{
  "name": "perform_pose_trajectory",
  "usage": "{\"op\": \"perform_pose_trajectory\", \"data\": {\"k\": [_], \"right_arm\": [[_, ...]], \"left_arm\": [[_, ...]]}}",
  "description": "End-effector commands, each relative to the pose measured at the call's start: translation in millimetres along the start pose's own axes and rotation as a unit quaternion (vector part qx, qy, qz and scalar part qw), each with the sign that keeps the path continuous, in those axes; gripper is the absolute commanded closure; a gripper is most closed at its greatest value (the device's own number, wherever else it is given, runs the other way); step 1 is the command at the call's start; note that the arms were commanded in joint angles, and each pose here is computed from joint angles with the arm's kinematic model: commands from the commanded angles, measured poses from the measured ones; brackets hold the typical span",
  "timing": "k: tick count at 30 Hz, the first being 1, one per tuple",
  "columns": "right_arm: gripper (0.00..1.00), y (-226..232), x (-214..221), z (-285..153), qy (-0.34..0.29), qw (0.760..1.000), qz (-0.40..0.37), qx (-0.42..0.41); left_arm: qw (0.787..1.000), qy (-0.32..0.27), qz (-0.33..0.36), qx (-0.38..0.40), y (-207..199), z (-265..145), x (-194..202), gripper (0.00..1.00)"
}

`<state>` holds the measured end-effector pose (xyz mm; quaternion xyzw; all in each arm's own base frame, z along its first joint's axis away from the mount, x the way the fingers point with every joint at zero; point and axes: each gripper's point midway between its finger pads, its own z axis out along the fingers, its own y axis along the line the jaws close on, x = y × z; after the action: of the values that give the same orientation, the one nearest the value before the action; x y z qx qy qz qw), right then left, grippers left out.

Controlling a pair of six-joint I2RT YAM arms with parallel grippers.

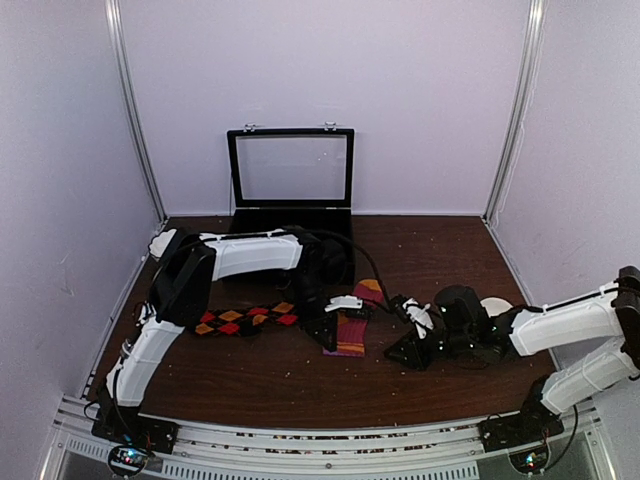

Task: Roll the socks
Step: Roll the sock at the center of the board.

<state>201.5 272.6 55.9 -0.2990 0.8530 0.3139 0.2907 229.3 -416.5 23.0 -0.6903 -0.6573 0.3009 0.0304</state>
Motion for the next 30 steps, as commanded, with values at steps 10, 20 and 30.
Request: {"op": "perform_pose_trajectory", "data": {"k": [10,20,30], "right_arm": [[0.00,-14.2,-67.2,-85.4,-0.233,0.954,-0.037,0.185],[0.00,-7.2,-46.6,-73.5,-0.230,0.962,-0.054,0.135],[0.22,31.7,-29.8,-27.0,-0.142,0.963,-0.208,0.098]], "left_arm": [[0.996,0.034,-0.066,0.041,-1.2,8.3,26.3,1.00],[0.993,0.021,-0.088,0.076,-5.0,7.6,26.4,1.00],[0.988,0.005,-0.120,0.093,-1.7,3.5,24.0,1.00]]}}
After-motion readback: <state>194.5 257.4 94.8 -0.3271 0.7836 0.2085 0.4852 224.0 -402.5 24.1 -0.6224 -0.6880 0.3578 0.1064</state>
